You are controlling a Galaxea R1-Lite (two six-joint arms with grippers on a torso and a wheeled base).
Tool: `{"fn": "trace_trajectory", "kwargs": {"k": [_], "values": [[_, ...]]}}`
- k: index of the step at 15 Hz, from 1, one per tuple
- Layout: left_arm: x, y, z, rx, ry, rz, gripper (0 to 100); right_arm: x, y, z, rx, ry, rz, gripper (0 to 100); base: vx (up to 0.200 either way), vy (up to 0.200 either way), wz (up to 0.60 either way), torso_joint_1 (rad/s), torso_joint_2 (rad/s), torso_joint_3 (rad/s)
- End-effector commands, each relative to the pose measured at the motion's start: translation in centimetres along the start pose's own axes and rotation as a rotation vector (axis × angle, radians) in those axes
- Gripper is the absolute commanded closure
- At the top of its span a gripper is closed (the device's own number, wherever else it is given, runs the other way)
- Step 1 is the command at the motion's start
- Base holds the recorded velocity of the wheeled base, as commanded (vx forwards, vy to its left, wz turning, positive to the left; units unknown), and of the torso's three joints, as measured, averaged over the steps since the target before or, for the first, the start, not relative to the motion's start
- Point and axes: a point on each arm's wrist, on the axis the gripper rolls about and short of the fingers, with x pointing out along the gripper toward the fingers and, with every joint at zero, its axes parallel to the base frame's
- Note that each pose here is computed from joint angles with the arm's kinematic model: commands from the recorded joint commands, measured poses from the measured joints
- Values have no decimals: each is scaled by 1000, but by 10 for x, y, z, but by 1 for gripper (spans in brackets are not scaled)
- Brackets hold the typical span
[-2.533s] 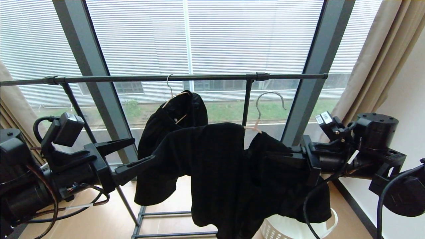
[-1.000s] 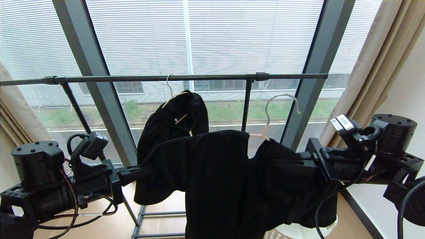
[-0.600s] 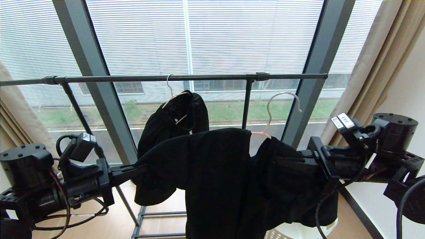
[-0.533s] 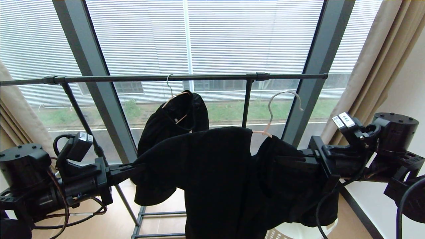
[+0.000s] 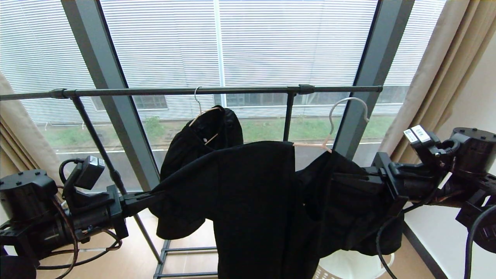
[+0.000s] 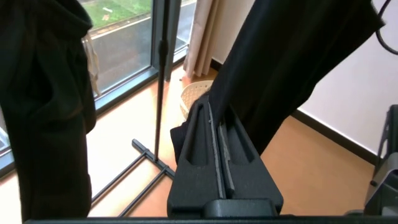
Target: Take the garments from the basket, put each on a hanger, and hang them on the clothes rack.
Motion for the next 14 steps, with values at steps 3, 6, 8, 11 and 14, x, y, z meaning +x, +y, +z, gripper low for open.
{"fn": "trace_trajectory", "kwargs": {"k": [3, 6, 8, 11, 14], "values": [[0, 1, 0, -2, 0, 1, 100, -13, -6, 1, -2, -6, -21, 100, 0, 0, 0, 0, 0, 0], [1, 0, -1, -5, 3, -2, 100, -16, -7, 1, -3, -7, -26, 100, 0, 0, 0, 0, 0, 0], [1, 1, 0, -2, 0, 0, 100, -17, -8, 3, -10, -11, -30, 100, 0, 0, 0, 0, 0, 0], [1, 0, -1, -4, 2, -2, 100, -20, -10, 3, -9, -10, -40, 100, 0, 0, 0, 0, 0, 0], [1, 0, -1, -3, 1, -2, 100, -20, -9, 2, -8, -10, -40, 100, 0, 0, 0, 0, 0, 0]]}}
